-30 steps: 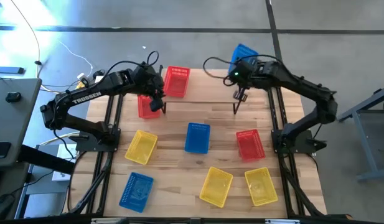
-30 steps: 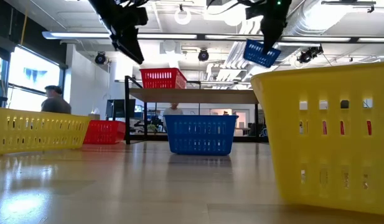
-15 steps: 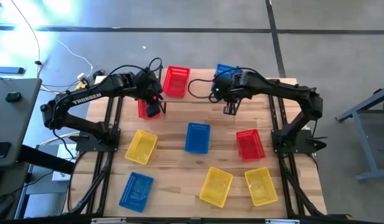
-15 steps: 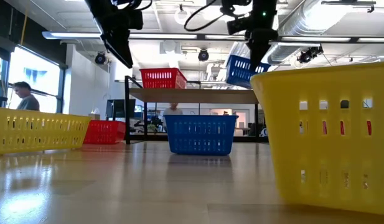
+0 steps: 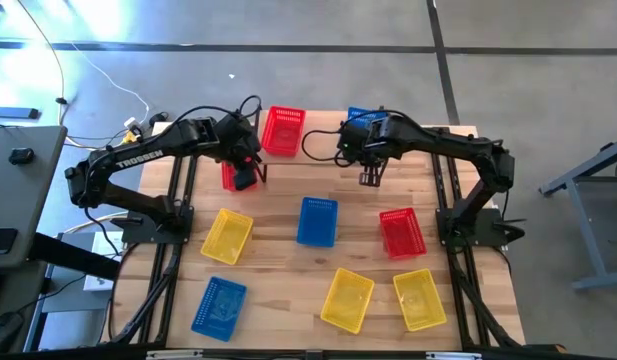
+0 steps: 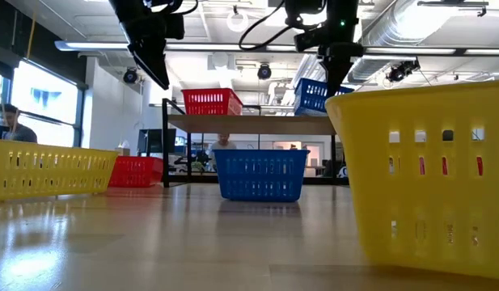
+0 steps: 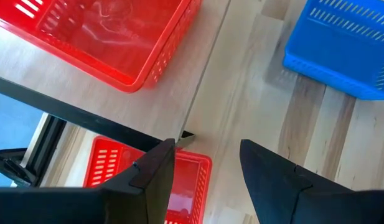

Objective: Stack baskets on shelf by color
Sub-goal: Put the top blue bin on the shelf, then put the top yellow bin on the shelf

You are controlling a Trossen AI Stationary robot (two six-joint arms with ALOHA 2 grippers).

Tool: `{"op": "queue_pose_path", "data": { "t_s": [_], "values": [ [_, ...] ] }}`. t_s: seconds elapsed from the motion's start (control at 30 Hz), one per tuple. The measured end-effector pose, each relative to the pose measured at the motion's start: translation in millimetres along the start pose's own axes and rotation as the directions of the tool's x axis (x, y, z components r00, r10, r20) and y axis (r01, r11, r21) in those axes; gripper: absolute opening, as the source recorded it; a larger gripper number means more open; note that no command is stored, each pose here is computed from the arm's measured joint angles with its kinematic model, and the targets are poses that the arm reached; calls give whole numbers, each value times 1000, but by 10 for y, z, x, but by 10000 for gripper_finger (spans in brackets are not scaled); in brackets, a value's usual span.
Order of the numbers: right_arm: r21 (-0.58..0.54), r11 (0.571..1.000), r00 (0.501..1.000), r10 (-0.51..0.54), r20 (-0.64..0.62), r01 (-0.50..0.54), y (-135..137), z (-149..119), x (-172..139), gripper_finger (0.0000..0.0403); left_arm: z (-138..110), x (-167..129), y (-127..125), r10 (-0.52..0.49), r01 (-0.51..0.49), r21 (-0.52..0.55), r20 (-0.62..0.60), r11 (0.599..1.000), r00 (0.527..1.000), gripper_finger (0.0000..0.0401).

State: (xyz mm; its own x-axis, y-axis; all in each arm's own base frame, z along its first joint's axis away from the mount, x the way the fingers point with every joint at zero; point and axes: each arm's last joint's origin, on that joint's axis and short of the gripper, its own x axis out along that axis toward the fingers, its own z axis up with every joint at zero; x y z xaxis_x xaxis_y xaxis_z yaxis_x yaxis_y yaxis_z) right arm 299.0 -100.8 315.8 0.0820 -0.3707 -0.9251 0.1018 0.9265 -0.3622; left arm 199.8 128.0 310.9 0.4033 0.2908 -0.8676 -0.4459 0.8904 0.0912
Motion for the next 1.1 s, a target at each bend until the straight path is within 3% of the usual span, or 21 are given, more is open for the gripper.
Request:
{"op": "queue_pose_path", "data": {
  "t_s": [0.43,0.83,1.1],
  "values": [
    [-10,1000,1000,0,2,0,4,9,12,3,2,-1,-18,-62,62,0,8,998,998,172],
    [18,999,999,-48,-9,48,-7,6,13,57,-16,-2,-23,-66,66,35,-10,997,998,172],
    [59,998,1000,-18,17,17,30,31,-85,62,-75,-58,-166,-98,103,92,-55,990,994,172]
  ]
}}
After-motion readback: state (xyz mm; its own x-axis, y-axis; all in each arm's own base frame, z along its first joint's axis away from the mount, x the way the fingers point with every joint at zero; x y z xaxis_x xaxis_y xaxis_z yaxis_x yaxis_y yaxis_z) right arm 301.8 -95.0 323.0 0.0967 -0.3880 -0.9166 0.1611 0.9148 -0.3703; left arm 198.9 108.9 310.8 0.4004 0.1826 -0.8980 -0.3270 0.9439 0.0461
